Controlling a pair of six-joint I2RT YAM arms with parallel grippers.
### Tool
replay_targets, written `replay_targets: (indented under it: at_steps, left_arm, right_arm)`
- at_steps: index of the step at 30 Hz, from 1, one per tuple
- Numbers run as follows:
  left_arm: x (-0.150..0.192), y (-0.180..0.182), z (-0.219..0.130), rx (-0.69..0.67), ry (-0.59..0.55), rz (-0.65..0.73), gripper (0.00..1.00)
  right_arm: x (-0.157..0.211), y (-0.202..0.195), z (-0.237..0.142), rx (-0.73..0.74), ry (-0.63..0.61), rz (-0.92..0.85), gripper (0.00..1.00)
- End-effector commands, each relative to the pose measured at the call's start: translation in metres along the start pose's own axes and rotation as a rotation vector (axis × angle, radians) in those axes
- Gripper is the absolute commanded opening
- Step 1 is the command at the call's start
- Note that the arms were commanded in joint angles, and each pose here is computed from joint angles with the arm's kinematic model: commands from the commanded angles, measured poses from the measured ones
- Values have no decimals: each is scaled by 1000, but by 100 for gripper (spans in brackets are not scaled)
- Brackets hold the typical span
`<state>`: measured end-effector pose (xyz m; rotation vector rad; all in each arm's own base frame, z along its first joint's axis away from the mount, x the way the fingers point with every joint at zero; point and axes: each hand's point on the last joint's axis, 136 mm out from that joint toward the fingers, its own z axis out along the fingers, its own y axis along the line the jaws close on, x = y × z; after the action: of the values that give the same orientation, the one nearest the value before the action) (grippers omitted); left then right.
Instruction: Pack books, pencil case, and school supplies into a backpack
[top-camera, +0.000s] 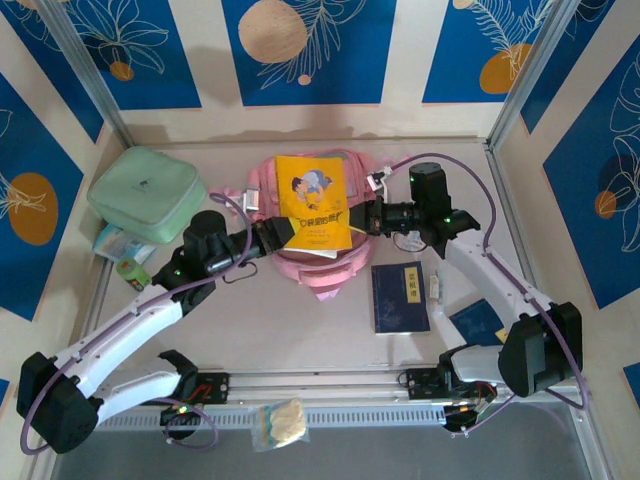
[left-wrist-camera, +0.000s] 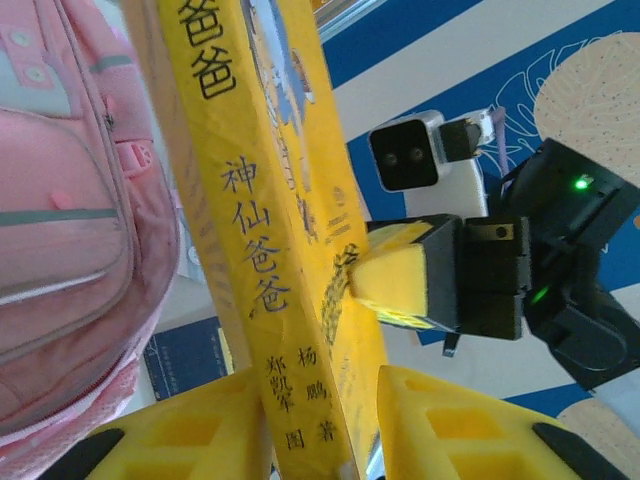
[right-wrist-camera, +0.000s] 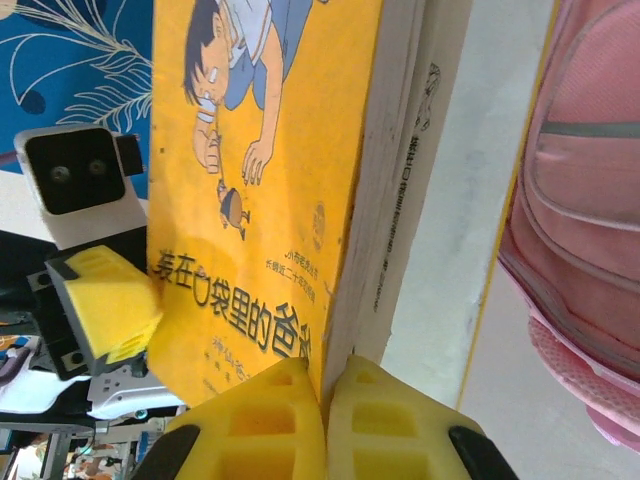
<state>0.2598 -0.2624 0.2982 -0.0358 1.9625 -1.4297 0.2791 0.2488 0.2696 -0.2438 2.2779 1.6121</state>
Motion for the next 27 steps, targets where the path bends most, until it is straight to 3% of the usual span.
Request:
replay_targets:
  at_steps: [1, 6, 7, 9, 11, 13, 16, 21, 27]
  left_arm:
    - [-16, -43, -1, 114, -38, 30, 28]
    - [-16, -37, -2, 80, -46, 37, 14]
    - [-16, -35, -3, 72, -48, 36, 11]
    - [-18, -36, -3, 77, -57, 32, 5]
    - [-21, -42, -2, 109, -72, 26, 0]
    - [-24, -50, -2, 146, -80, 14, 0]
    - [-28, -62, -1, 204, -90, 0, 0]
    - [-26, -79, 4, 254, -93, -4, 0]
    - [-28, -92, 8, 305, -104, -7, 0]
  right_arm:
    - [5, 11, 1, -54, 33, -62, 0]
    - [3, 12, -5, -33, 16, -73, 1]
    - [4, 13, -7, -38, 15, -71, 6]
    - [6, 13, -9, -35, 13, -57, 25]
    - [8, 10, -15, -28, 1, -24, 50]
    - [10, 8, -19, -44, -7, 4, 68]
    - [14, 3, -21, -54, -3, 60, 85]
    - [14, -1, -19, -96, 5, 126, 97]
    - [11, 5, -11, -167, 13, 146, 100]
